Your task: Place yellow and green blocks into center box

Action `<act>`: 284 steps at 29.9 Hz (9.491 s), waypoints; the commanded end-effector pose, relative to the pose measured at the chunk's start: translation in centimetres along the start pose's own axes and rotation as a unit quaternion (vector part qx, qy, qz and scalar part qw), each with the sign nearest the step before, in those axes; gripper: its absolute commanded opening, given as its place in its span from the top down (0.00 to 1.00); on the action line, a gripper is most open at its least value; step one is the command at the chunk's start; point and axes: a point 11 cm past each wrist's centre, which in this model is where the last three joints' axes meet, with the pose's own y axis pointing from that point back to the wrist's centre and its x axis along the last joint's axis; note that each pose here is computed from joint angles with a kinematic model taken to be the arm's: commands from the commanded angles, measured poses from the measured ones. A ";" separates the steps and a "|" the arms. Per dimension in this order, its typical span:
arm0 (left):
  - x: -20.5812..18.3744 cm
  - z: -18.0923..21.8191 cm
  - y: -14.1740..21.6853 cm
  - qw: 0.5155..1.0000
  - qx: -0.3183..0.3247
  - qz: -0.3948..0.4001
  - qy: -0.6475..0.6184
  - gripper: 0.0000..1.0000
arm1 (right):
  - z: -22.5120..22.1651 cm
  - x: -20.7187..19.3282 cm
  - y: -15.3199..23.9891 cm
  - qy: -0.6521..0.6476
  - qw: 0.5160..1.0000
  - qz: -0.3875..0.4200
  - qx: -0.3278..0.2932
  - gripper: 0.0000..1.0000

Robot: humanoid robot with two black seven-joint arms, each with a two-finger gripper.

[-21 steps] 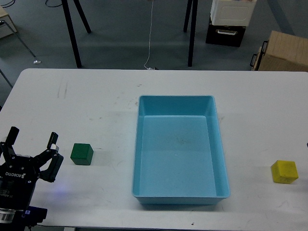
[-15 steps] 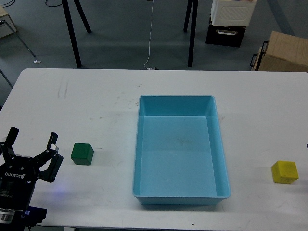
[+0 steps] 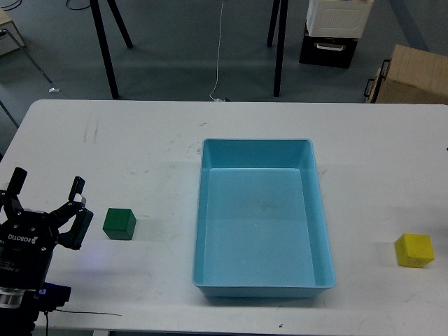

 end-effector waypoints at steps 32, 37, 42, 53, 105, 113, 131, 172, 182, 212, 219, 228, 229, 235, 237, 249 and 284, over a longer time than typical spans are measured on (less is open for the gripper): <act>2.0 -3.8 -1.5 0.998 0.060 0.013 0.023 0.00 | 9.8 -1.2 -2.2 0.649 0.588 -0.152 -0.458 0.00; 2.5 -3.8 -1.2 0.998 0.059 0.022 0.025 0.00 | 10.8 -1.3 -2.5 0.652 0.575 -0.160 -0.467 0.00; 2.7 -3.8 -0.9 0.998 0.057 0.027 0.027 0.00 | 11.0 -0.8 -2.5 0.653 0.568 -0.154 -0.477 0.00; 2.7 -3.8 -0.8 0.998 0.055 0.028 0.029 0.00 | 11.8 0.3 -1.3 0.647 0.553 -0.155 -0.502 0.83; 2.9 -4.4 -0.7 0.997 0.064 0.031 0.031 0.00 | 20.2 -28.6 -14.8 0.794 0.389 -0.319 -0.342 0.00; 2.9 -4.4 -0.7 0.997 0.065 0.031 0.031 0.00 | 15.1 -28.9 -17.0 0.809 0.418 -0.269 -0.315 0.00; 2.8 -4.5 -1.2 0.997 0.068 0.026 0.030 0.00 | -6.6 -21.1 -24.1 0.237 0.951 -0.175 -0.092 0.00; 2.3 -3.2 -1.0 0.998 0.054 0.024 0.004 0.00 | 11.9 -0.5 7.7 -0.389 0.894 -0.075 0.211 0.00; 0.5 2.7 -2.5 0.998 -0.015 -0.006 -0.055 0.00 | 12.1 0.0 9.4 -0.386 0.903 -0.037 0.186 0.00; -14.6 1.8 -23.8 0.694 0.414 -0.073 -0.584 0.00 | 12.9 -0.1 9.6 -0.394 0.902 -0.032 0.176 0.00; -13.1 -4.3 -24.9 0.505 0.525 -0.081 -0.681 0.00 | 13.3 -0.6 9.0 -0.400 0.900 -0.039 0.169 0.00; -4.0 -6.0 -19.5 0.217 0.662 -0.057 -0.715 0.00 | 14.0 -1.7 7.5 -0.410 0.897 -0.058 0.154 0.00; -3.1 -5.4 -18.1 0.178 0.675 -0.060 -0.714 0.00 | 14.0 -1.7 7.5 -0.411 0.897 -0.060 0.153 0.00; -0.1 -0.9 -13.1 0.077 0.704 -0.052 -0.704 0.01 | 14.0 -1.7 7.4 -0.411 0.897 -0.060 0.153 0.00; 1.1 -0.4 -11.6 0.078 0.716 -0.048 -0.691 0.01 | 14.1 -1.6 7.4 -0.411 0.897 -0.059 0.153 0.00; 4.4 0.7 -10.8 0.111 0.718 -0.022 -0.686 0.01 | 14.2 -1.7 7.4 -0.411 0.897 -0.060 0.152 0.00; -0.9 -3.7 -20.7 0.110 0.603 -0.070 -0.787 1.00 | 14.3 -1.6 7.5 -0.406 0.900 -0.057 0.150 0.00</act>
